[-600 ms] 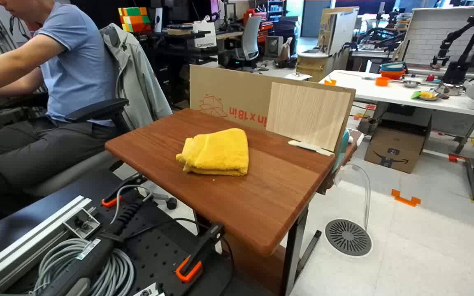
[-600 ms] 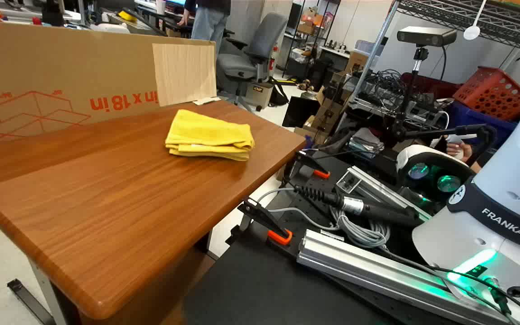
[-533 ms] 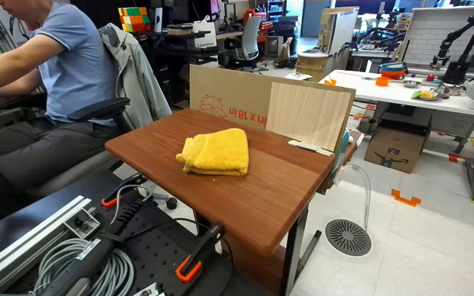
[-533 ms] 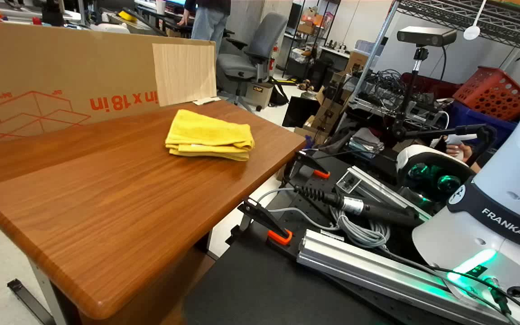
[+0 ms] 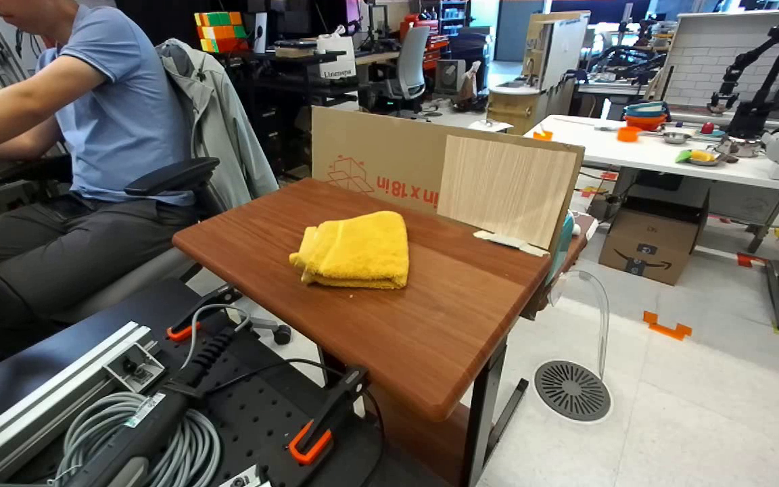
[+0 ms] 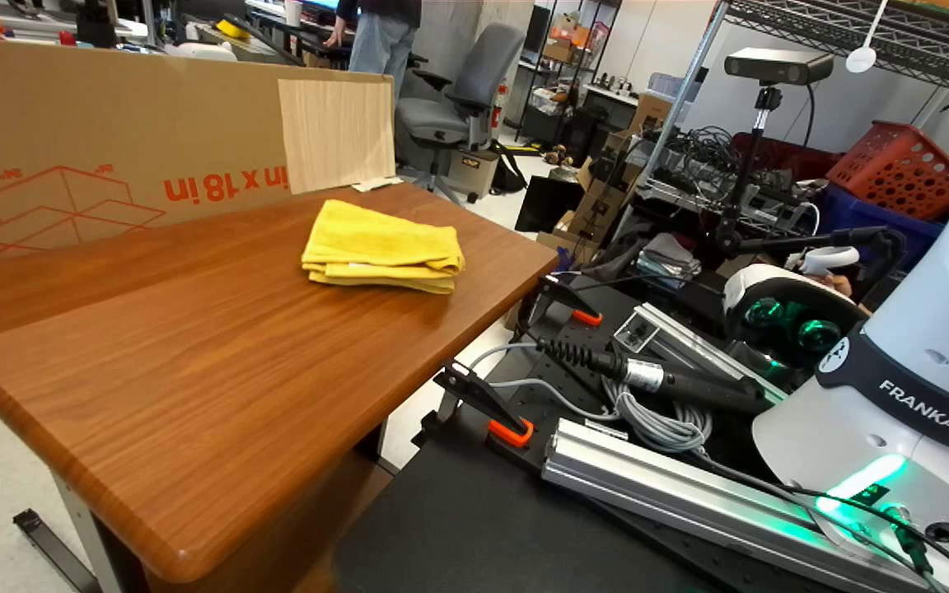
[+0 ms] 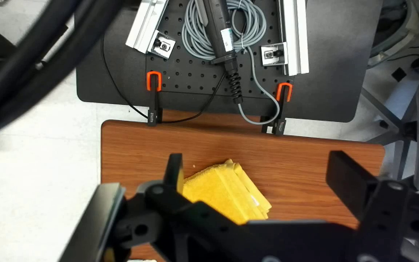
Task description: Use the yellow towel to wipe the table
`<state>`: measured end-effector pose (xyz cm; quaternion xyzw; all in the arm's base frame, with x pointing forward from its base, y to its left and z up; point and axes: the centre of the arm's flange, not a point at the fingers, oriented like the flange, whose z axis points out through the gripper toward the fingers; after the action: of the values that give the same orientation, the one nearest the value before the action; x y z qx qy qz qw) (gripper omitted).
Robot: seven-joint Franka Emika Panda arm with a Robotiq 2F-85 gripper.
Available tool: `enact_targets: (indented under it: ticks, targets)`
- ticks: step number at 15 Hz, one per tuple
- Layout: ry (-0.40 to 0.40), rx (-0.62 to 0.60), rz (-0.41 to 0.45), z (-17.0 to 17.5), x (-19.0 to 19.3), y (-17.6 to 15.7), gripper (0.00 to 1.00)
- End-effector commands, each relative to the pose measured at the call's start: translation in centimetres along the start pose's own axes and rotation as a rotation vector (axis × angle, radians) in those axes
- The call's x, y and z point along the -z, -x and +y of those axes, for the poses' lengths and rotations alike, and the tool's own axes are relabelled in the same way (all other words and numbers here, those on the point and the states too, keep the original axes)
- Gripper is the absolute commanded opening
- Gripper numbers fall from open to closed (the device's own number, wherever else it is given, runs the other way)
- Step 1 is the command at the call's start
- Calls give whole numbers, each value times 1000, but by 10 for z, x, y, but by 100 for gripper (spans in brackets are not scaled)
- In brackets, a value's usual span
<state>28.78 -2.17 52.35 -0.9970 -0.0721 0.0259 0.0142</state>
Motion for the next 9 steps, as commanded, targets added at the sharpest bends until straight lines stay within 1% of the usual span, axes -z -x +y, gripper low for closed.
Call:
enact_targets:
  ticks: [1,2,3,4,6,9]
  targets:
    - [3,11,2,-3,0,-3,100]
    - [8,13,9,-6,-1,-7,100]
    - [26,39,13,-10,-1,-12,100]
    - [24,73,9,-16,-2,-23,100]
    - [33,140,44,-32,-6,-52,100]
    - [30,163,87,-57,-19,-96,100]
